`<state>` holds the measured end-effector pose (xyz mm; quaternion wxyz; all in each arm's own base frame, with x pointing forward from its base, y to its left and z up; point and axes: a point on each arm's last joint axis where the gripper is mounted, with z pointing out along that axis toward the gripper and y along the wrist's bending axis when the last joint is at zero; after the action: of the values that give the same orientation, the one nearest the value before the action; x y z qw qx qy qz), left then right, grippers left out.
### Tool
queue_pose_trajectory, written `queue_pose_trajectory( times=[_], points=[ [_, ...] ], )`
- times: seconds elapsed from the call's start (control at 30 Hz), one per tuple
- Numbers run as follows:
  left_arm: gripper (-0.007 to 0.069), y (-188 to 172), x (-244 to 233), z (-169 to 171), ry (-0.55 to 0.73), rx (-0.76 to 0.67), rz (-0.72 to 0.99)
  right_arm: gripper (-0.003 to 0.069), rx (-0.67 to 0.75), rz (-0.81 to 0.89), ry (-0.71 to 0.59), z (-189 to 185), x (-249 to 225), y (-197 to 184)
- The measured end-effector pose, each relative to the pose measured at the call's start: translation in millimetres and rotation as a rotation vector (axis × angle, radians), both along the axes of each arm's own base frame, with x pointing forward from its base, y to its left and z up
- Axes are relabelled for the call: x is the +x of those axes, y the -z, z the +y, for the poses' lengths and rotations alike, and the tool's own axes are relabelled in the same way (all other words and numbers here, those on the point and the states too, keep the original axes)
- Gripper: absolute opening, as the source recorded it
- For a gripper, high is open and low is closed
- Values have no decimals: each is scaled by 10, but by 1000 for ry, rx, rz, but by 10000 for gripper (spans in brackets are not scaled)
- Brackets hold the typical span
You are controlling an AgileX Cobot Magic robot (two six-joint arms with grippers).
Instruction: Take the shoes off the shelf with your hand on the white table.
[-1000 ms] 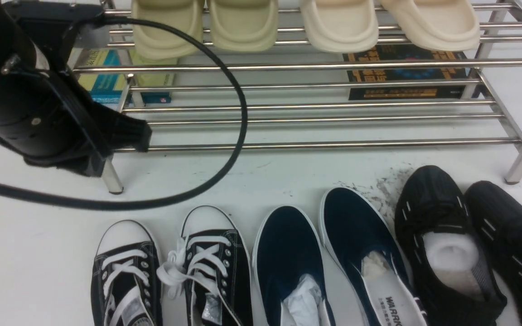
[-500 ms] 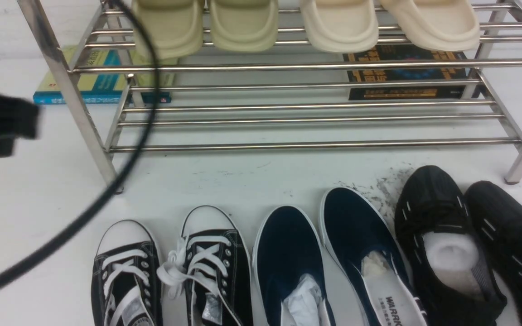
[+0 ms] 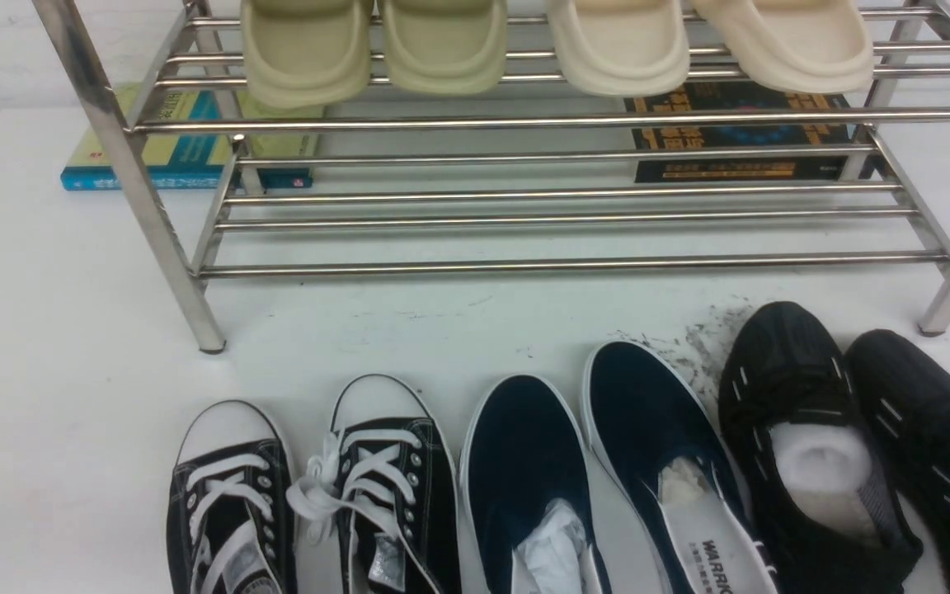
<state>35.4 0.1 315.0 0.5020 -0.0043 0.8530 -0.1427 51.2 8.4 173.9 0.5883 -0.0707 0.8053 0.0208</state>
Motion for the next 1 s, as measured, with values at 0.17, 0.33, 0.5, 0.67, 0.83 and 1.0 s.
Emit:
queue_pose_trajectory(
  times=[0.17,0.33,0.5,0.67,0.83,1.0],
  points=[
    [43,460,71,-94,28,-177,-160,61,0,0,0,0,0,0],
    [50,724,138,-150,51,-200,-196,67,0,0,0,0,0,0],
    [54,940,173,-138,42,-111,-158,76,0,0,0,0,0,0],
    [56,1048,191,-78,14,20,-141,83,0,0,0,0,0,0],
    [64,1044,202,-53,-4,51,-160,90,0,0,0,0,0,0],
    [69,1059,197,-64,2,34,-144,96,0,0,0,0,0,0]
  ],
)
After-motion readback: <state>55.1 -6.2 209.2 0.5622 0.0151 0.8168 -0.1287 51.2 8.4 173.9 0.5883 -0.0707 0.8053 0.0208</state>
